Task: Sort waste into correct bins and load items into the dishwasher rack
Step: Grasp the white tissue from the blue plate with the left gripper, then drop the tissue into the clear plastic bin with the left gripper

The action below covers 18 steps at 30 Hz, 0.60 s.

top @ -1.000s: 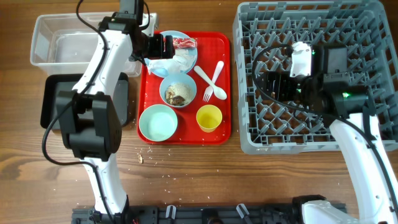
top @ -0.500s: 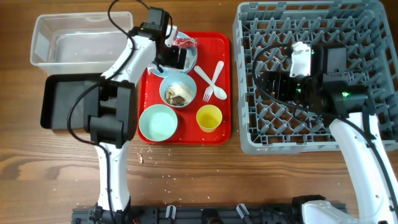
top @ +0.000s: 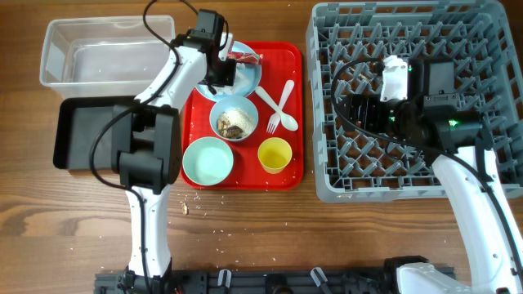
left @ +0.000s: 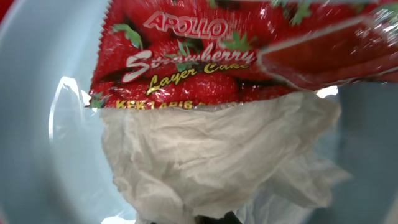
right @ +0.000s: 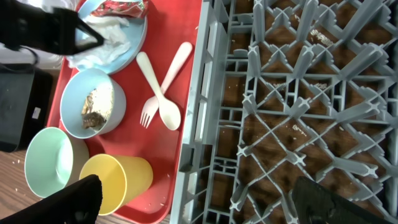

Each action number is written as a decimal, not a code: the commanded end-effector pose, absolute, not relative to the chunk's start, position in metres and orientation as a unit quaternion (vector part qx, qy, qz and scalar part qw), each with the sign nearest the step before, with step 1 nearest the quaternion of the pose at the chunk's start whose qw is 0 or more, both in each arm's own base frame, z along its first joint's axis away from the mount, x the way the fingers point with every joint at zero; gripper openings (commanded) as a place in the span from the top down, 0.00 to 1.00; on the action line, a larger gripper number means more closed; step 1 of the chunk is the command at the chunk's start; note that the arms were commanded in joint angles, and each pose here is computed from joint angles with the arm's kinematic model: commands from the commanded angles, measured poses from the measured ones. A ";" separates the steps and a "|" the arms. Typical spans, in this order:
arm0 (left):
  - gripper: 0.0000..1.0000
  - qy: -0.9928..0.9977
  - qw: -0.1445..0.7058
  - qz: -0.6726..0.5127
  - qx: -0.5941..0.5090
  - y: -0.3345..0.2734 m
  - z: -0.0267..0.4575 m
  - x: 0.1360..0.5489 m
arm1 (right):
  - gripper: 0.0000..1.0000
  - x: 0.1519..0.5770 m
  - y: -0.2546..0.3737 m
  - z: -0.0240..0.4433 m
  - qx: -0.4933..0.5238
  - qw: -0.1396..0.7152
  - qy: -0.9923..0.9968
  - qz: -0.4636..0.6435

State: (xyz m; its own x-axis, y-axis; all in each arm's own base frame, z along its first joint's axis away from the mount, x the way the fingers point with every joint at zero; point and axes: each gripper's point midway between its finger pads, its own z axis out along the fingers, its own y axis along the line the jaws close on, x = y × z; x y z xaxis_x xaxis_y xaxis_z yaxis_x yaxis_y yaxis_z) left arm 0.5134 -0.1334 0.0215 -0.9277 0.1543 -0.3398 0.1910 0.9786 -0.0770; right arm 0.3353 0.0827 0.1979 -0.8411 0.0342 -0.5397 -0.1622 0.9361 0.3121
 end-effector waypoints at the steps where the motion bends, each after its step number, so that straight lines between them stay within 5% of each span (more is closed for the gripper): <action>1: 0.96 0.961 0.262 -0.084 0.012 -0.114 0.133 0.531 | 0.00 0.339 0.080 0.199 -0.026 0.280 0.945 0.167; 6: 0.96 0.959 0.271 -0.078 -0.014 -0.081 0.177 0.512 | 0.00 0.340 0.081 0.200 -0.026 0.284 0.944 0.167; 12: 0.96 0.954 0.286 -0.069 -0.050 -0.048 0.181 0.521 | 0.00 0.340 0.081 0.200 -0.026 0.284 0.944 0.167; 18: 0.96 0.934 0.318 -0.021 -0.164 0.050 0.170 0.545 | 0.01 0.340 0.081 0.200 -0.025 0.283 0.944 0.168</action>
